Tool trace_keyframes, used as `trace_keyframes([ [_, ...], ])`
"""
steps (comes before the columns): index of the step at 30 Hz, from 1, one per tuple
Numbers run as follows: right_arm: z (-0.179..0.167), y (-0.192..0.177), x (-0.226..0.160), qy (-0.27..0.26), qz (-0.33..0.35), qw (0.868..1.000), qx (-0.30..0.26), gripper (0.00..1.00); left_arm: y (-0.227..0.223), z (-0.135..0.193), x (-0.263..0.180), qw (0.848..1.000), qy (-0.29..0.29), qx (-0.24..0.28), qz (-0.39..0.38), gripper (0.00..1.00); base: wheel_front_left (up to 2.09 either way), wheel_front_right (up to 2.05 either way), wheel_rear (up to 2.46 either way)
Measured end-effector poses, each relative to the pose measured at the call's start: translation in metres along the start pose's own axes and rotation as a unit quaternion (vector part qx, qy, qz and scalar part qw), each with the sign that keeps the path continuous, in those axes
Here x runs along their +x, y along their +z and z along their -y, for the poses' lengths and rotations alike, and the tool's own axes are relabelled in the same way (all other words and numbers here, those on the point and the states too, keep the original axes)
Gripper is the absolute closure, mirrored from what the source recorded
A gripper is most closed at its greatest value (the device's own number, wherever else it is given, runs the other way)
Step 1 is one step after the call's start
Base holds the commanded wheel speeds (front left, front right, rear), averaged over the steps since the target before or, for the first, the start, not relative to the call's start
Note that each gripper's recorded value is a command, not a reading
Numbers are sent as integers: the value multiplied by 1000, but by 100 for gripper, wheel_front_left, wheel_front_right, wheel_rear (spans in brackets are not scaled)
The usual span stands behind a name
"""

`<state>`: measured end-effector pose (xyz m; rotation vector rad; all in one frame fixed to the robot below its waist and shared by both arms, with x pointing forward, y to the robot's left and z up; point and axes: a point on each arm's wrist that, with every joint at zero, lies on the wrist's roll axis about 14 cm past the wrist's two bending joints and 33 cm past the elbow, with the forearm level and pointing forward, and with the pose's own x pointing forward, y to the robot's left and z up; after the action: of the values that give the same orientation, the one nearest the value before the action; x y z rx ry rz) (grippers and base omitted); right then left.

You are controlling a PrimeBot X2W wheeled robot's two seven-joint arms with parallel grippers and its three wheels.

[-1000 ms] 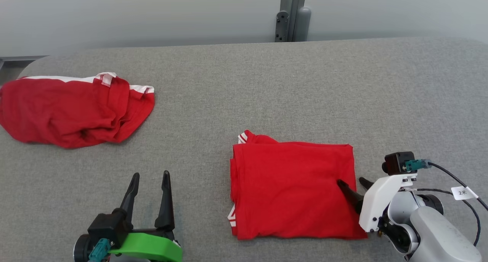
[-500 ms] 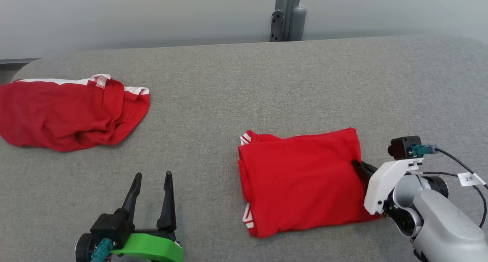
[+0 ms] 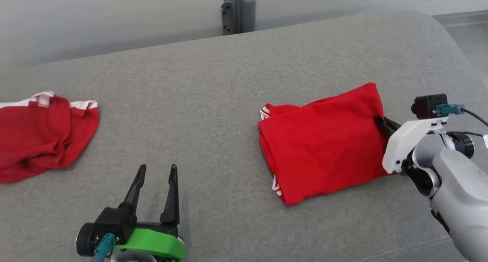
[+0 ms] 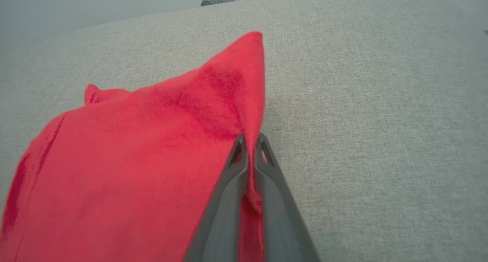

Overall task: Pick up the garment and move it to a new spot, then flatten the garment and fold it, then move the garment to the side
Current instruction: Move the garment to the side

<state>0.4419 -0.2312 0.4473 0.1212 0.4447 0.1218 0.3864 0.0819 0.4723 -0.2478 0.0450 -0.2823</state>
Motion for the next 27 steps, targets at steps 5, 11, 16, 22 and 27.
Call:
trace_keyframes([
  [5,23,21,-10,-32,25,999,3,100,-7,25,22,999,-51,7,-9,0,0,0,0],
  [11,49,38,-22,-71,51,996,9,100,-15,65,49,992,-126,12,-20,0,0,0,0],
  [16,74,39,-32,-107,56,993,13,100,-24,98,65,984,-177,1,-28,0,0,0,0],
  [22,101,46,-27,-143,65,987,12,100,-38,105,75,980,-195,-10,-43,0,0,0,0],
  [27,116,71,-12,-160,89,983,5,100,-37,90,79,983,-179,-6,-41,0,0,0,0],
])
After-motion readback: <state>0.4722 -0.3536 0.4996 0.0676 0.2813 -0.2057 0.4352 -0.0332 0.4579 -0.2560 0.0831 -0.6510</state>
